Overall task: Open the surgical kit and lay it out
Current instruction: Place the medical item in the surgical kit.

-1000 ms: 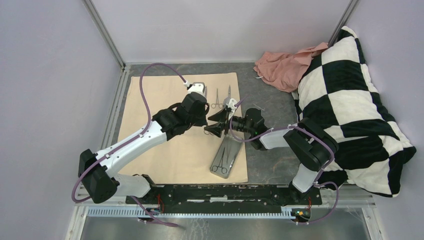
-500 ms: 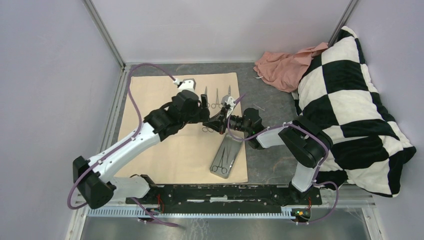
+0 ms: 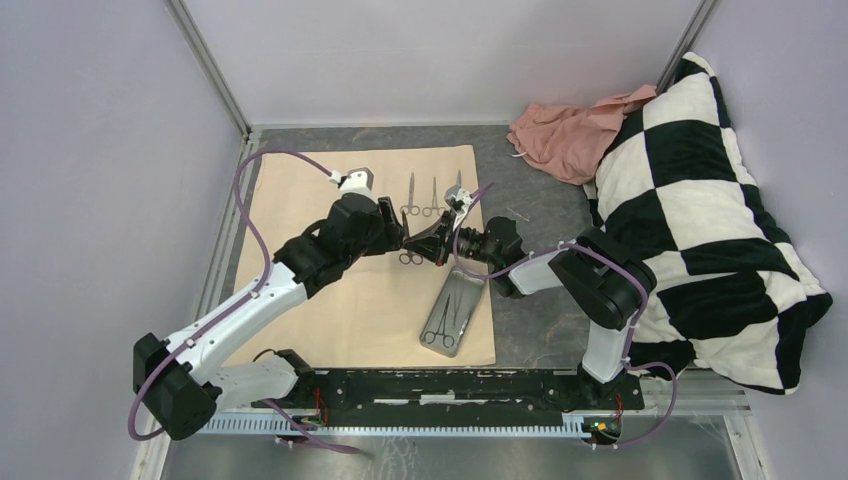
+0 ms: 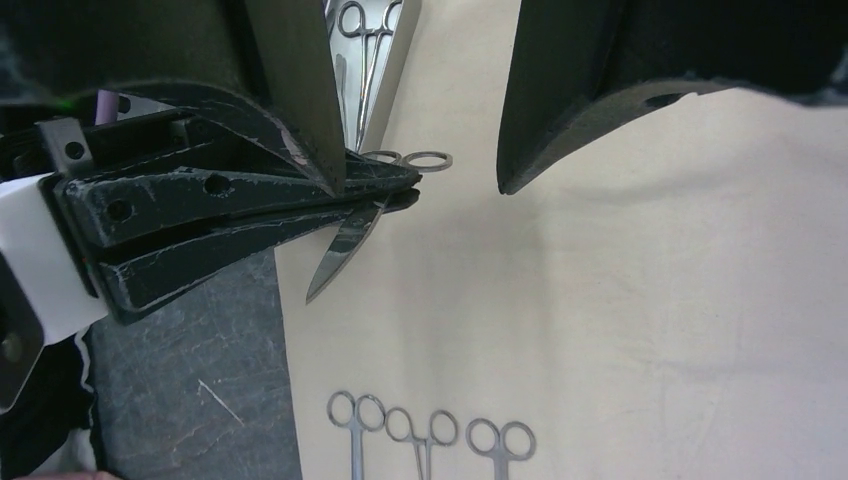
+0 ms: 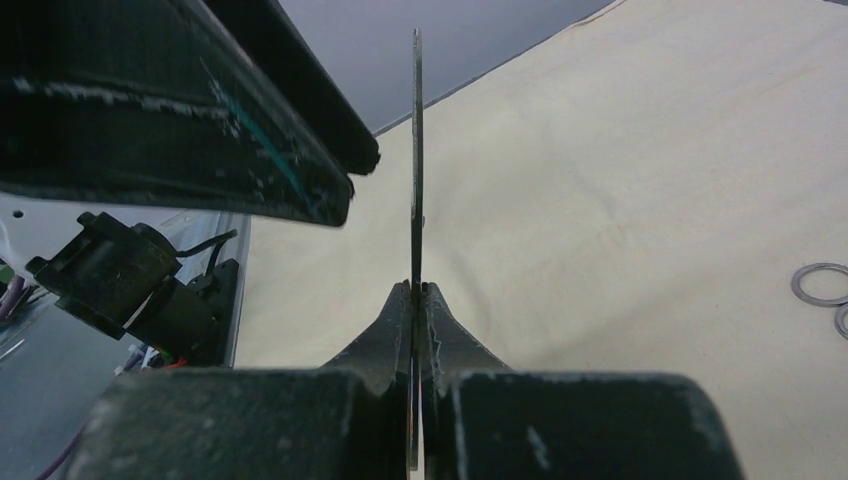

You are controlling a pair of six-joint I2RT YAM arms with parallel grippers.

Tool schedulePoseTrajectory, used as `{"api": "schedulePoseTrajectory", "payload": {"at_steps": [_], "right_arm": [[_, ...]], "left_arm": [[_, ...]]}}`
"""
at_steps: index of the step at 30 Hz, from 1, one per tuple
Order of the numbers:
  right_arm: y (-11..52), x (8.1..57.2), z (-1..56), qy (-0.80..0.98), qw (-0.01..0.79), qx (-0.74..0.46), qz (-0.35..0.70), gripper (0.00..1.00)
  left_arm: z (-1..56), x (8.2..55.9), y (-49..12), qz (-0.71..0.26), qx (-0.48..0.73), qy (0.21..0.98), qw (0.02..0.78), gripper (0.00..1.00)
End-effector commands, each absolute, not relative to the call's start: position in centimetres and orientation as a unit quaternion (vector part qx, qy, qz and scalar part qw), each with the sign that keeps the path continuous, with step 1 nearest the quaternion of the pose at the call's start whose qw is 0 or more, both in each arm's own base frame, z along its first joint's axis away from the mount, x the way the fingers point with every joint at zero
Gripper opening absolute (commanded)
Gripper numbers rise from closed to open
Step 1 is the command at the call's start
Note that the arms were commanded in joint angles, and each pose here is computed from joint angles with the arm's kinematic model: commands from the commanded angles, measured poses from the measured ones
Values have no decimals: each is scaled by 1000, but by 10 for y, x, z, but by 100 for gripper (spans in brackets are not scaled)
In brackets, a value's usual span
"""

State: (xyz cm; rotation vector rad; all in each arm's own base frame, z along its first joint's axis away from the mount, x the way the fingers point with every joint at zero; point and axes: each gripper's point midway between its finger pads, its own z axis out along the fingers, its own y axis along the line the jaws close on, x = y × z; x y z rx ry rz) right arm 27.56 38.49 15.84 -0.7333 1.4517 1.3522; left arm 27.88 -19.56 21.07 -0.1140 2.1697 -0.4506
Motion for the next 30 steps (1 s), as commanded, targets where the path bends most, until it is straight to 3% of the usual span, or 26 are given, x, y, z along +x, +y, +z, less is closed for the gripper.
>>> {"api": "schedulePoseTrajectory", "payload": {"at_steps": [1, 22, 30], "right_arm": [[390, 288, 180, 585, 508, -272, 570, 0], [391, 295, 176, 603, 502, -251, 568, 0], [391, 294, 176, 603, 501, -250, 568, 0]], "left_arm": [[218, 291, -215, -229, -55, 856, 460, 64], [199, 312, -229, -216, -53, 858, 464, 39], [191, 313, -233, -207, -46, 863, 458, 34]]}}
